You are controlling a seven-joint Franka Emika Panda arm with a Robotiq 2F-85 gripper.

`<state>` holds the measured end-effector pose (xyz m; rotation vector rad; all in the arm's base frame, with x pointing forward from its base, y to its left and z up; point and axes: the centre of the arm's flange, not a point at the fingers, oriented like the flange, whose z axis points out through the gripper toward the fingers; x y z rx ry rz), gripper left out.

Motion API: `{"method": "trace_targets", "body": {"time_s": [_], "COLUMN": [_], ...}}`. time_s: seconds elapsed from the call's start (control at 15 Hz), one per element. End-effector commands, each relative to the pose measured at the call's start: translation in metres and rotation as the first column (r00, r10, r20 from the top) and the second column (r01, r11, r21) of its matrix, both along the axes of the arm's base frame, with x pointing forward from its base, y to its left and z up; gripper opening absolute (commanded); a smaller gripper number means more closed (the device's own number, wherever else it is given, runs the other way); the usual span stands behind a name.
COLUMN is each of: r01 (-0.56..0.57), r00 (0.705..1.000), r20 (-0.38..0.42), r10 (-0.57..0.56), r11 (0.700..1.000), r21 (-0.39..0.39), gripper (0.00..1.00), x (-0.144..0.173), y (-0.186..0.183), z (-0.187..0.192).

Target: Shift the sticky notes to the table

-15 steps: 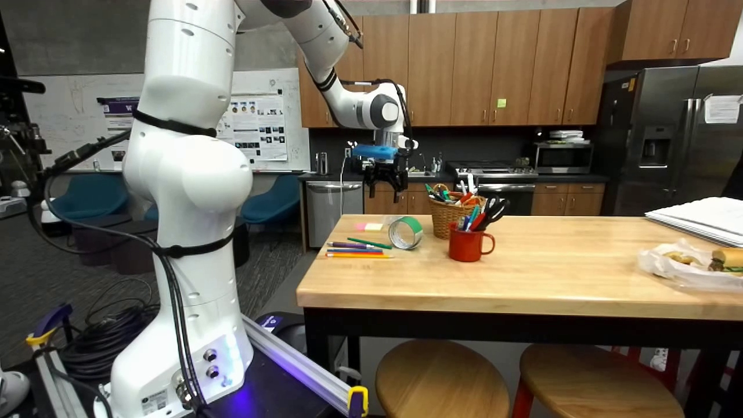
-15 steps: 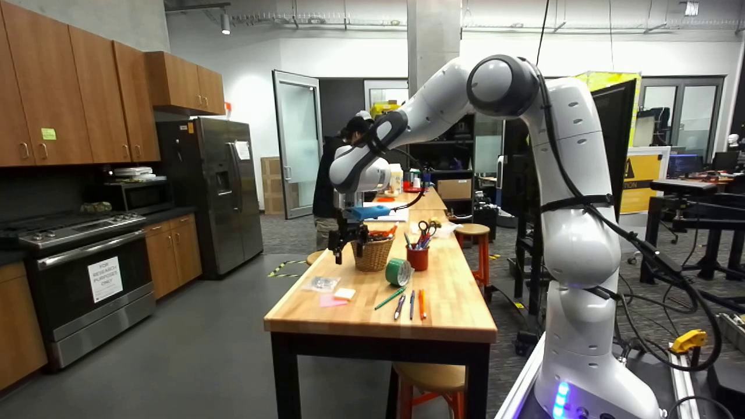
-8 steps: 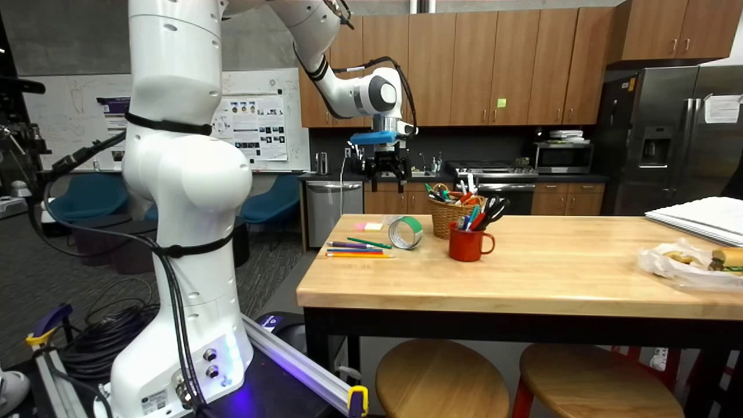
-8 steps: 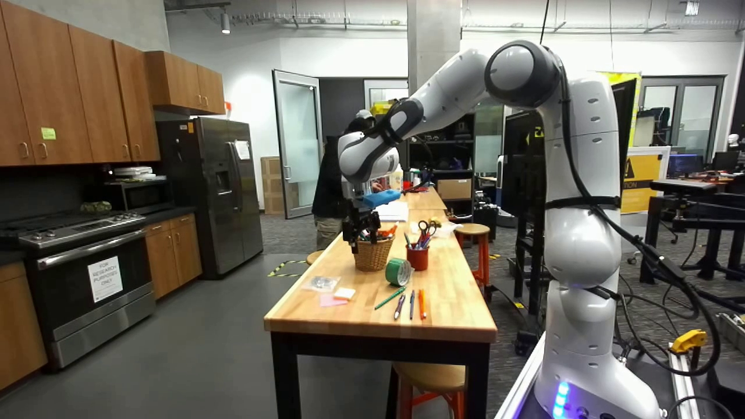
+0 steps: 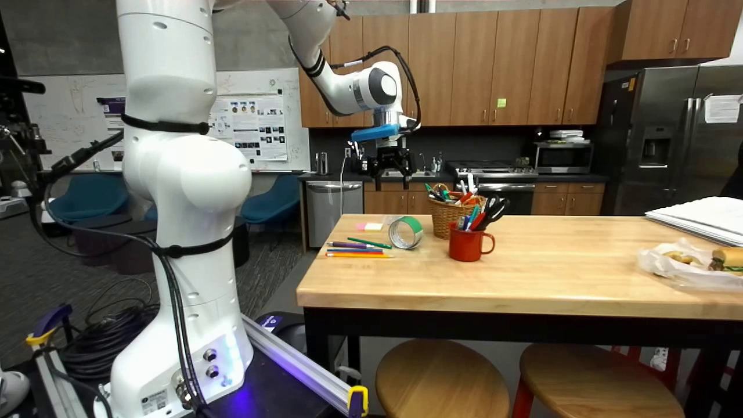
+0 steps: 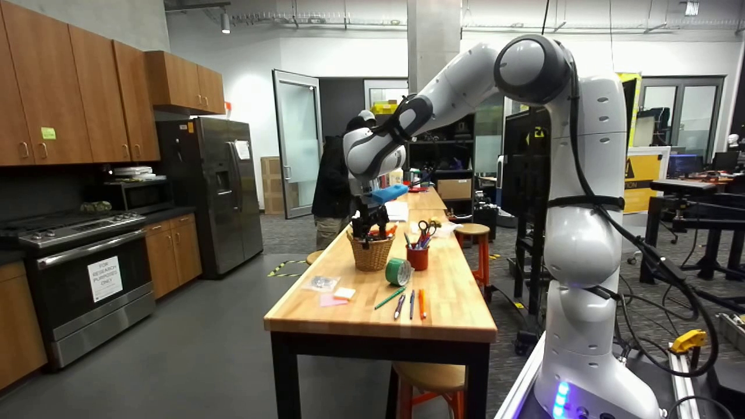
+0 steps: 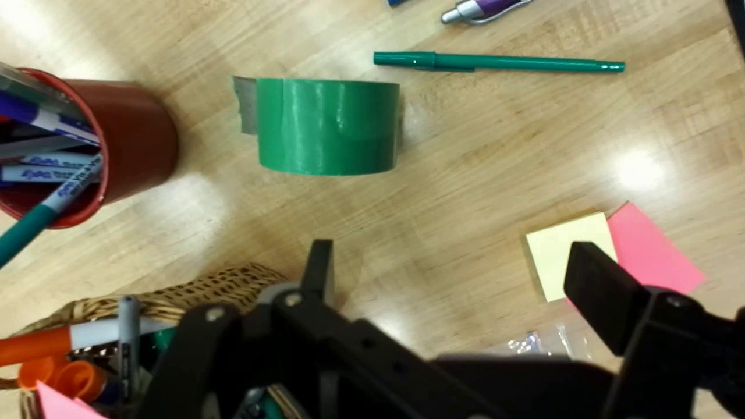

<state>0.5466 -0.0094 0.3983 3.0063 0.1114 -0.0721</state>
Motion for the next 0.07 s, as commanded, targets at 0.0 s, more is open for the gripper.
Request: {"method": "trace_targets", "body": {"time_s": [0.0], "r01": [0.003], "r00": [1.000], "r20": [0.000], "r10": [-0.003], "r11": [1.000], "r21": [0.000], "gripper": [1.00], "x": [-0.0005], "y": [-0.0017], "z": [-0.0001]}}
